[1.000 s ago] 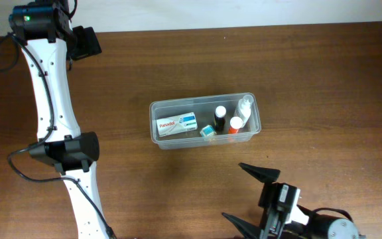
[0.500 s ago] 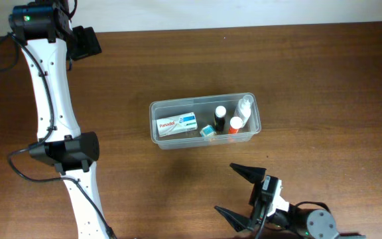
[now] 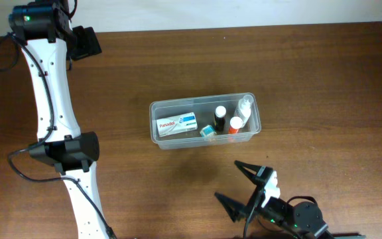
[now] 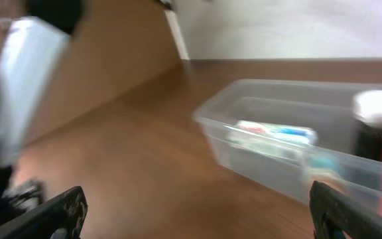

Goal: Pack container

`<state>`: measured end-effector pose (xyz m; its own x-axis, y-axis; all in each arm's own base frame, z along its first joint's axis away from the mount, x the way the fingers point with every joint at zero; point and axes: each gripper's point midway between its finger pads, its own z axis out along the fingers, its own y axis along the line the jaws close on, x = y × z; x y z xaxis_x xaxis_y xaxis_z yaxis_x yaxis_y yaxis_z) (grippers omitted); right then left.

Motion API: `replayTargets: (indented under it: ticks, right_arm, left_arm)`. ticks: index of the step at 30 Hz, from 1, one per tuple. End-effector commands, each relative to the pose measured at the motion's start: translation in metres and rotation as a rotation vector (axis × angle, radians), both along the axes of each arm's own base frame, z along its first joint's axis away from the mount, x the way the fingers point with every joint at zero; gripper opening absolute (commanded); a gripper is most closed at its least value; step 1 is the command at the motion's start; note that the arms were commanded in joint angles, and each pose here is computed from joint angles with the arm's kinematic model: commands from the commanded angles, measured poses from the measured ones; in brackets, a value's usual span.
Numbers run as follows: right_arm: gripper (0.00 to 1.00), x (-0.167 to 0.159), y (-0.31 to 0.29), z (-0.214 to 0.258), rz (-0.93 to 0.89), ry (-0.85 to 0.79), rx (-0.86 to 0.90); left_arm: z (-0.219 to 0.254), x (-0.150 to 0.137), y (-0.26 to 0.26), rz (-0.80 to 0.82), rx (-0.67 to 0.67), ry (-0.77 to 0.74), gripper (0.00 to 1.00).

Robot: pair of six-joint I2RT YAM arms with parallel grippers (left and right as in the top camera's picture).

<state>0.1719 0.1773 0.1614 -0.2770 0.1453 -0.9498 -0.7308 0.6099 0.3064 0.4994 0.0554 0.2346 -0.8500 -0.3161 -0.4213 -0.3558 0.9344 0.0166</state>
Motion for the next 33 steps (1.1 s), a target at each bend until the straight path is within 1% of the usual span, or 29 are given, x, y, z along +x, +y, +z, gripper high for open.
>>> replayTargets:
  ticks: [1,7,14,33]
  right_arm:
    - [0.98,0.027,-0.028,-0.005,-0.233,0.061,0.039]
    - [0.98,0.041,-0.049,-0.011,-0.375,0.069,0.016]
    - [0.98,0.040,-0.048,-0.019,-0.373,0.089,-0.009]
    - [0.98,0.040,-0.048,-0.019,-0.373,0.089,-0.009]
  left_arm:
    - [0.007,-0.002,0.001,-0.011,0.017,-0.011,0.99]
    - [0.007,-0.002,0.001,-0.011,0.017,-0.011,1.00]
    - [0.007,-0.002,0.001,-0.011,0.017,-0.011,0.99]
    - [0.007,-0.002,0.001,-0.011,0.017,-0.011,0.99]
